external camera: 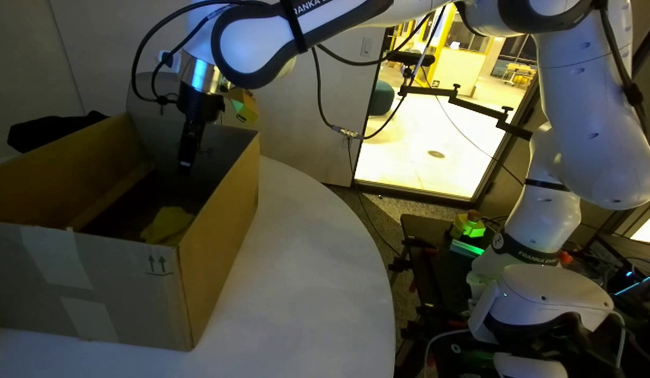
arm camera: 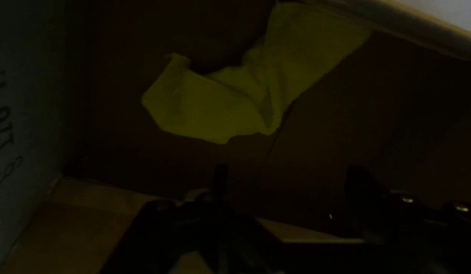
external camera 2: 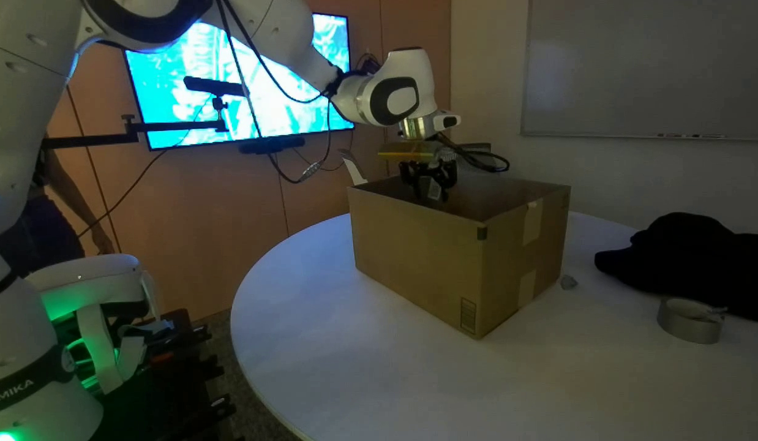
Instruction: Put the marker in the towel, fold the towel, and then put the folded towel in the box
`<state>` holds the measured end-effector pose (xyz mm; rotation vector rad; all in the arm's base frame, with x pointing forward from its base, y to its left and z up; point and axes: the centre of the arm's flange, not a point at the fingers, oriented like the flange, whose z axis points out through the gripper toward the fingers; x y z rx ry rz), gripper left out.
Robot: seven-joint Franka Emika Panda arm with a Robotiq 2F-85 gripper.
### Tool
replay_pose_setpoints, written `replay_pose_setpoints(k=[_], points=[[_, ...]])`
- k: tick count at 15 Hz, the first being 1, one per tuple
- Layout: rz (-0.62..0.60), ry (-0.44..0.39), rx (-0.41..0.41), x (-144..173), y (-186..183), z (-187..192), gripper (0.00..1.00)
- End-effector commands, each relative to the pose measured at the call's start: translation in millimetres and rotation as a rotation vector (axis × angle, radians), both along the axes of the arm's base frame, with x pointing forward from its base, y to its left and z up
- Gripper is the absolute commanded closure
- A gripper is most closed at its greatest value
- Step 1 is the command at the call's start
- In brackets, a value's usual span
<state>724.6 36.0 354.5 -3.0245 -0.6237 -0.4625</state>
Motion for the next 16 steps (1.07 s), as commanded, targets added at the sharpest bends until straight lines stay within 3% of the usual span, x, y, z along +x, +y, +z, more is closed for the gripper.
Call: replay_pose_setpoints(k=[1,8,12,16], points=[[0.036,0.006,0.023,-31.6,-15.0,43.4,0.0],[0.049,0.114,0.121,-146.3,-32.2,101.8,0.0],[0.01,0.13,0.148,-218.5,-35.9,99.6,0.0],[-0.032,0.152,0.177,-285.0,-49.8,65.6,0.0]])
